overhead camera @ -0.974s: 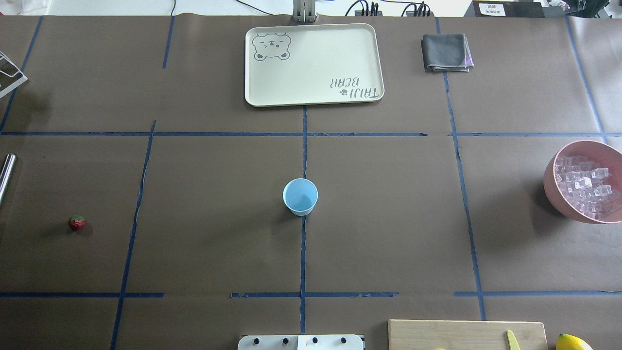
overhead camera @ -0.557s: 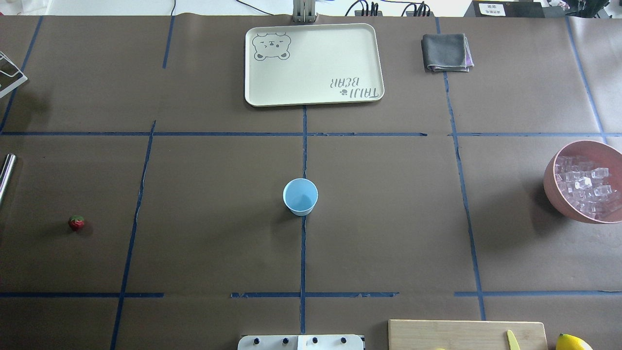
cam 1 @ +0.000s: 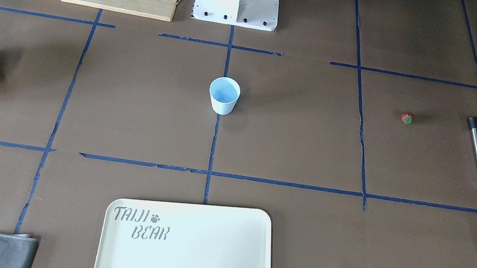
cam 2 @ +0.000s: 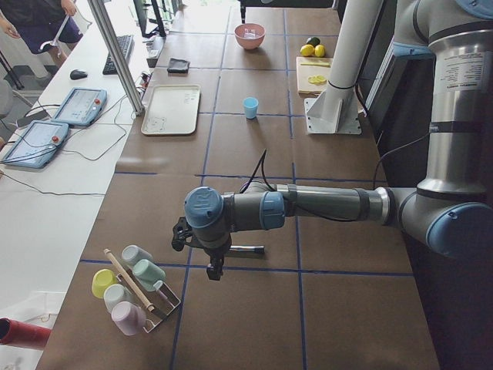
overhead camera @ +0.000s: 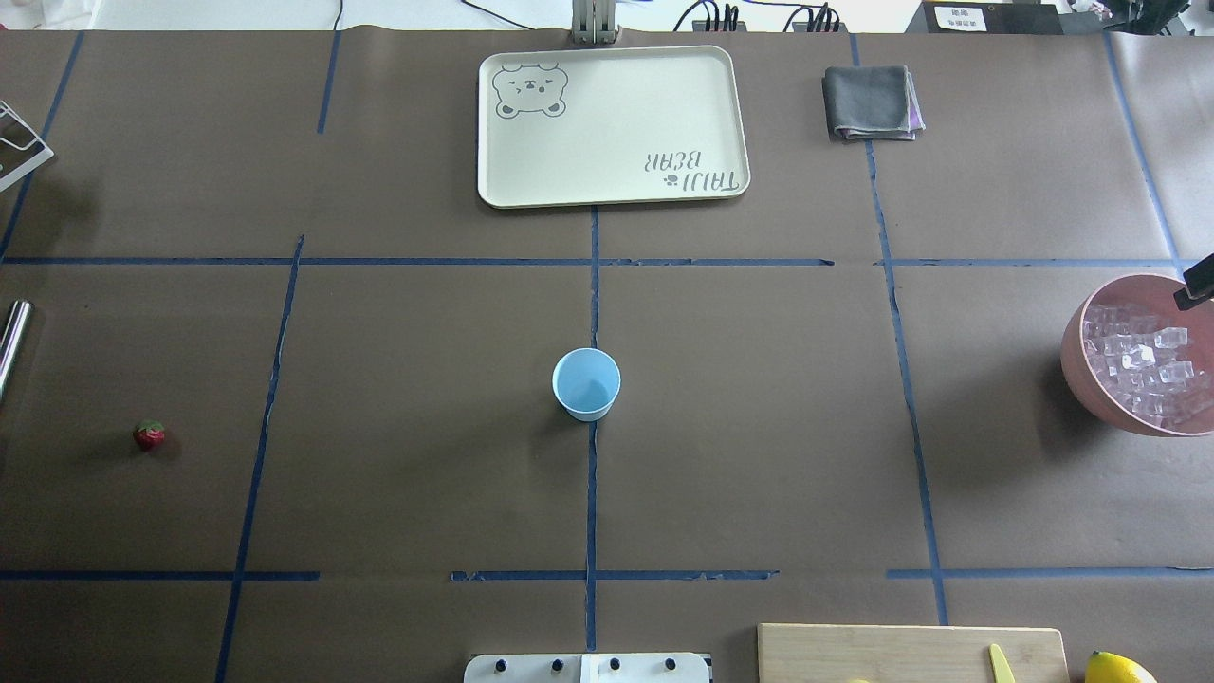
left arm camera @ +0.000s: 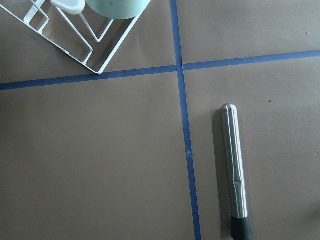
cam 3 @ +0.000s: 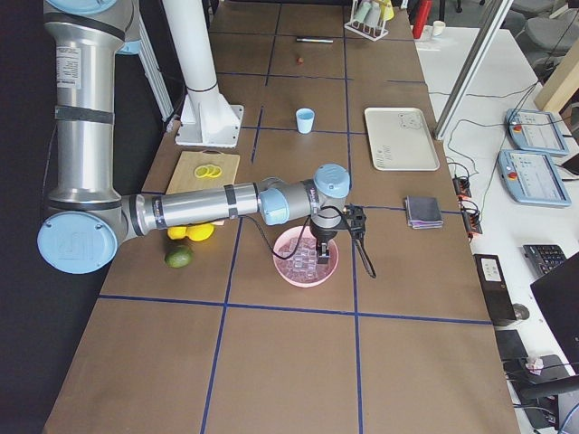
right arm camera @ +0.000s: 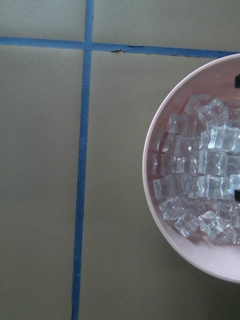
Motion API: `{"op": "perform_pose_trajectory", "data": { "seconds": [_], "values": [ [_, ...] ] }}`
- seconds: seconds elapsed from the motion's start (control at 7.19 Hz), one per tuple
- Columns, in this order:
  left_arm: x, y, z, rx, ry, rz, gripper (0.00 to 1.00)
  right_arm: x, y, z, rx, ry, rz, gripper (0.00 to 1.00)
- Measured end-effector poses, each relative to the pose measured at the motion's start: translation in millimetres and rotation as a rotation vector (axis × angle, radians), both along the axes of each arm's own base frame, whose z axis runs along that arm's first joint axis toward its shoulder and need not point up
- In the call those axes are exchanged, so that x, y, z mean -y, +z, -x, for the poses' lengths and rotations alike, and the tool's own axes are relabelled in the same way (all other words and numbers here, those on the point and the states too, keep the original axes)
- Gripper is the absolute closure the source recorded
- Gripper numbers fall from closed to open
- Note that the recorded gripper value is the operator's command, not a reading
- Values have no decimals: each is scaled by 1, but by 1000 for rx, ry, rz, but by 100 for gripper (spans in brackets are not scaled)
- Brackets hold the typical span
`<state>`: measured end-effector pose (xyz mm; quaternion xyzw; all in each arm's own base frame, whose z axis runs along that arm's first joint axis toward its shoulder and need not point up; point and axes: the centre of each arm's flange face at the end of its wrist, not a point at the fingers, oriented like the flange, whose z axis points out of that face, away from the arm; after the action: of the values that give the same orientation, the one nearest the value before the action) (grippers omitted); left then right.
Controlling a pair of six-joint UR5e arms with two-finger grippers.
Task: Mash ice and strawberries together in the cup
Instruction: 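Lower the right gripper into the pink bowl and grasp an ice cube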
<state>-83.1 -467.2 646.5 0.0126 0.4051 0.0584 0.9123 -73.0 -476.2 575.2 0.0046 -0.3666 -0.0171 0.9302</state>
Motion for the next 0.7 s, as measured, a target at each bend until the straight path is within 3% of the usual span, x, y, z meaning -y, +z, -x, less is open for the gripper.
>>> {"op": "perform_pose_trajectory", "data": {
  "seconds": [0.28,0.7],
  "values": [
    [1,-1,0,1,-1,-14,0,9,11,8,-7,-8,22,47],
    [1,-4,4,1,-10,-26,0,10,25,27,-27,-41,43,44]
  ]
}}
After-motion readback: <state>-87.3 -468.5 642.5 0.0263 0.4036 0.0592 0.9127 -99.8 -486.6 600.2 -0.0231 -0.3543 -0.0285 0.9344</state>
